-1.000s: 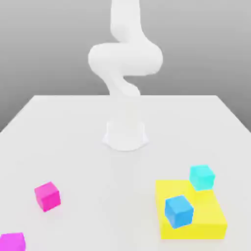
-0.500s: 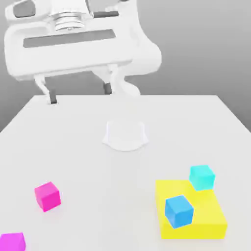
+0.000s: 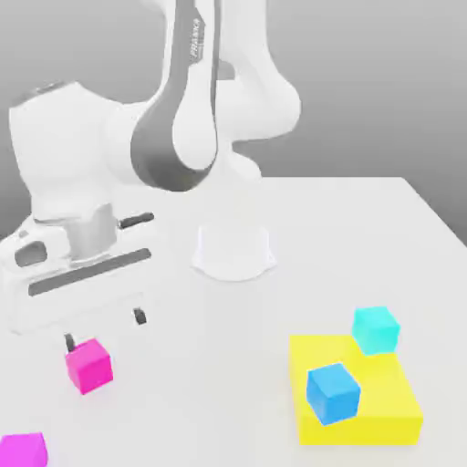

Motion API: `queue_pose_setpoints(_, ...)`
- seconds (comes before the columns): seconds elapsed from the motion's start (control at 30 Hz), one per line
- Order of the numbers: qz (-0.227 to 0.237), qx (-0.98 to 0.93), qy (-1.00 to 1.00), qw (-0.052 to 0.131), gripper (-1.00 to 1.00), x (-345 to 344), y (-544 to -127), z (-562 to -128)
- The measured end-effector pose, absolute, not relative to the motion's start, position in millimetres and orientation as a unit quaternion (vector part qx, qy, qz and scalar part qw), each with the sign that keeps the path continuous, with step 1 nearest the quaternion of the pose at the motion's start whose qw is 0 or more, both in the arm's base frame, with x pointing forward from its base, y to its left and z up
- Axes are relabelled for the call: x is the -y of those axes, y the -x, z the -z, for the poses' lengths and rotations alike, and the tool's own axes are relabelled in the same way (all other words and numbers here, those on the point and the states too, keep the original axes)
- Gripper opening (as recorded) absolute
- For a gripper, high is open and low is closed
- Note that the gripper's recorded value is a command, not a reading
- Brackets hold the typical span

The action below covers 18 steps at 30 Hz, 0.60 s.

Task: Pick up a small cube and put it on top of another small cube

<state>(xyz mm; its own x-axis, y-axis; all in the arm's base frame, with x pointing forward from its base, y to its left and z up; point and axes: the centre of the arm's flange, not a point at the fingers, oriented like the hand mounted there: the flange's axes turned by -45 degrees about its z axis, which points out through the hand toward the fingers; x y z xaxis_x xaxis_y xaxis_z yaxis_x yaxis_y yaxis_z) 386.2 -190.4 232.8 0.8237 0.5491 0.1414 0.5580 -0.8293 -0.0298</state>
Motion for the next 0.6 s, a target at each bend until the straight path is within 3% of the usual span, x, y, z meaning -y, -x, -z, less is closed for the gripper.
queue_pose_setpoints(0.23, 0.003, 0.339, 0.941, -0.002, 0.00, 223, -342, -191)
queue_pose_setpoints(0.53, 0.000, 0.341, 0.940, -0.003, 0.00, 224, -340, -136)
queue_pose_setpoints(0.57, 0.000, 0.340, 0.940, -0.002, -1.00, 223, -339, -131)
queue_pose_setpoints(0.6, 0.000, 0.340, 0.940, -0.002, -1.00, 223, -339, -131)
